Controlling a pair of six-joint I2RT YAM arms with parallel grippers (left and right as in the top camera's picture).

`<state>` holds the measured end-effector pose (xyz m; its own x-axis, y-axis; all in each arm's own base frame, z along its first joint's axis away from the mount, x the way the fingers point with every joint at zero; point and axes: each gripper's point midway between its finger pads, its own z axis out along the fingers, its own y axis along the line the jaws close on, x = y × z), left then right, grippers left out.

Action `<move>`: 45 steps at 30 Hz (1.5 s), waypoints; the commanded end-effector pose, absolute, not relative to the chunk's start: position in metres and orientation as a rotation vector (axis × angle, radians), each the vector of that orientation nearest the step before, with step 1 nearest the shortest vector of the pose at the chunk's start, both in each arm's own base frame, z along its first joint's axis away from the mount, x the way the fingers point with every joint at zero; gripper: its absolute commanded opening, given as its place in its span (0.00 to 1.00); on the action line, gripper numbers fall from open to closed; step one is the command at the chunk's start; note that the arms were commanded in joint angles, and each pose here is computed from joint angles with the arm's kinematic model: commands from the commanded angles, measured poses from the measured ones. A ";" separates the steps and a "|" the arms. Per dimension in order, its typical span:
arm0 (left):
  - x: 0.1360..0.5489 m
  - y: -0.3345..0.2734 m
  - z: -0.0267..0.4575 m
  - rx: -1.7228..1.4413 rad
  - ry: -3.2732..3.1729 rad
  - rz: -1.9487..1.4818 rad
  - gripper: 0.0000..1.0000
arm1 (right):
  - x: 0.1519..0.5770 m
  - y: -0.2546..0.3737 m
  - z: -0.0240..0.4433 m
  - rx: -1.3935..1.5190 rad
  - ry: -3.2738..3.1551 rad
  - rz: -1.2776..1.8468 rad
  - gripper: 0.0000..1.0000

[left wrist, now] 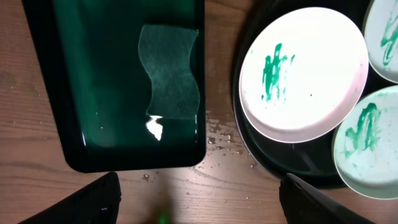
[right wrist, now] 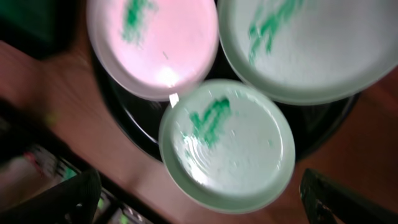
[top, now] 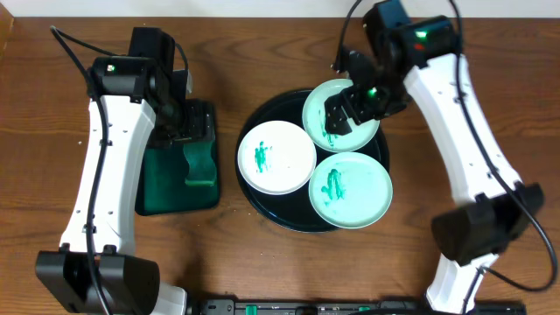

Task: Clean dirty plates on tray and stack at the side
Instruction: 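Move the right gripper over the plates toward the white plate rim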

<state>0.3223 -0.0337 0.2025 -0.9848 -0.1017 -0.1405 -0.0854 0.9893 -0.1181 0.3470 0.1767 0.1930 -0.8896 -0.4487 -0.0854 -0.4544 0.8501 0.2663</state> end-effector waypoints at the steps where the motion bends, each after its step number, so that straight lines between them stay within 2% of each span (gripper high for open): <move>1: 0.324 -0.032 0.208 -0.138 2.970 -0.162 0.82 | 0.351 0.166 0.171 -0.796 3.065 0.244 0.99; 8: 0.324 -0.032 0.208 -0.137 2.969 -0.162 0.82 | 0.369 0.172 0.161 -0.824 3.003 0.072 0.99; 13: 0.325 -0.032 0.208 -0.137 2.963 -0.162 0.82 | 0.406 0.159 0.170 -0.545 2.863 -0.293 0.99; 16: 0.325 -0.032 0.208 -0.137 2.963 -0.162 0.82 | 0.411 0.195 0.172 -0.601 2.789 -0.191 0.99; 25: 0.325 -0.032 0.208 -0.137 2.963 -0.162 0.82 | 0.362 0.283 0.172 -0.798 2.832 0.394 0.99; 26: 0.325 -0.032 0.208 -0.137 2.963 -0.162 0.82 | 0.361 0.289 0.173 -0.813 2.816 0.421 0.83; 27: 0.325 -0.032 0.208 -0.137 2.964 -0.162 0.82 | 0.364 0.290 0.174 -0.777 2.815 0.423 0.59; 28: 0.325 -0.032 0.208 -0.137 2.963 -0.162 0.82 | 0.367 0.289 0.174 -0.694 2.836 0.413 0.49; 29: 0.325 -0.032 0.208 -0.137 2.963 -0.162 0.82 | 0.371 0.282 0.173 -0.549 2.870 0.368 0.55; 30: 0.325 -0.032 0.208 -0.136 2.963 -0.162 0.82 | 0.375 0.275 0.171 -0.417 2.895 0.321 0.80; 31: 0.325 -0.032 0.208 -0.137 2.963 -0.162 0.82 | 0.378 0.266 0.170 -0.307 2.909 0.266 0.86; 34: 0.325 -0.032 0.208 -0.137 2.963 -0.162 0.82 | 0.381 0.244 0.165 -0.048 2.928 0.115 0.82; 37: 0.325 -0.032 0.208 -0.137 2.963 -0.162 0.82 | 0.372 0.228 0.153 0.150 2.964 -0.016 0.82; 41: 0.325 -0.032 0.208 -0.137 2.963 -0.162 0.82 | 0.346 0.259 0.137 0.156 3.107 0.207 0.81; 43: 0.325 -0.032 0.208 -0.137 2.963 -0.162 0.82 | 0.339 0.261 0.132 0.264 3.141 0.224 0.70; 45: 0.325 -0.032 0.208 -0.137 2.963 -0.162 0.82 | 0.341 0.238 0.128 0.431 3.074 0.005 0.70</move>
